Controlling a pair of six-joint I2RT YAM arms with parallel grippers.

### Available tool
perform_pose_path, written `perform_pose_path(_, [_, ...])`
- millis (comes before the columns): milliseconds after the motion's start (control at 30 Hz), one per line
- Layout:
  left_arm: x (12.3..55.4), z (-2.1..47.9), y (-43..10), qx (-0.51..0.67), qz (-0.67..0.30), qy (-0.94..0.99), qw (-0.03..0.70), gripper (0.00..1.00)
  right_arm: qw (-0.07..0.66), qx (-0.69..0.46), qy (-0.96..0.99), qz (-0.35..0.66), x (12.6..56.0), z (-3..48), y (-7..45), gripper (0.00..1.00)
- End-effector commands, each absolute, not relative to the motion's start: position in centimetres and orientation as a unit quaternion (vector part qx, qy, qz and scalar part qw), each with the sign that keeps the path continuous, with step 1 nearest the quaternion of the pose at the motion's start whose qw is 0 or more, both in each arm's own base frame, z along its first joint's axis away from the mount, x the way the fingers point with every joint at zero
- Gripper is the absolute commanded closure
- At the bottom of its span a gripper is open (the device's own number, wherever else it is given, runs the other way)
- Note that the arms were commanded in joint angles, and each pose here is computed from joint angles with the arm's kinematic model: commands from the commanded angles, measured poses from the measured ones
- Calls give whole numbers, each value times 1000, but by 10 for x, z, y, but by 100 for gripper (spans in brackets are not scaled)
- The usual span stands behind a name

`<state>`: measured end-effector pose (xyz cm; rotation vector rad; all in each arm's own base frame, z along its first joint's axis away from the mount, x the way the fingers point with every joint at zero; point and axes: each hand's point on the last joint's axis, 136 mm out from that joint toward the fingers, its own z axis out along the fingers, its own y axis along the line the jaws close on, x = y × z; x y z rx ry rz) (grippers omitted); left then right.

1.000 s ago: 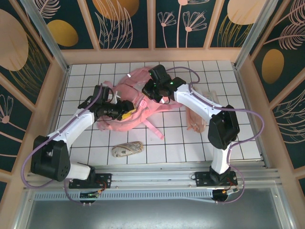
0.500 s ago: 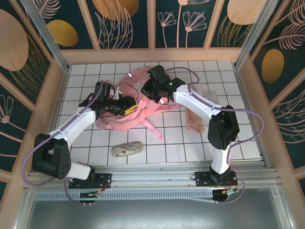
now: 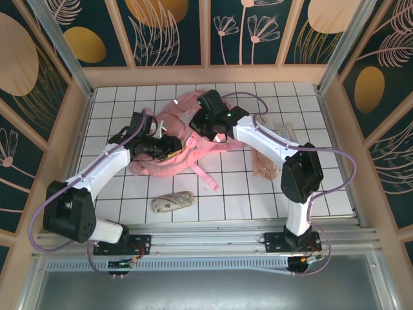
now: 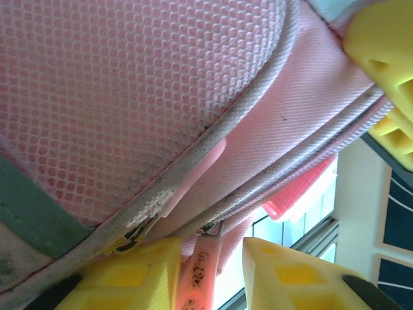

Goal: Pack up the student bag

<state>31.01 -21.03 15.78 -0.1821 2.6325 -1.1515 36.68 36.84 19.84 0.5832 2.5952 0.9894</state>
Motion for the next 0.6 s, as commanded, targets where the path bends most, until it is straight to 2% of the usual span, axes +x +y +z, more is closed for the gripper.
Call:
perform_pose_path(0, [303,134,-203,-50,-338,934,108,71,196,183,860,435,377,268,391,100])
perform_pose_path(300, [297,124,-208,-19,-331,939,88,74,196,184,861,432,377,267,388,100])
perform_pose_path(400, [298,123,-206,-12,-320,943,89,84,196,186,859,434,377,267,387,100])
perform_pose_path(500, [301,123,-207,-13,-320,943,91,100,196,185,859,434,377,268,387,100])
perform_pose_path(567, [303,126,-206,-14,-316,944,97,100,198,185,860,433,376,268,386,100])
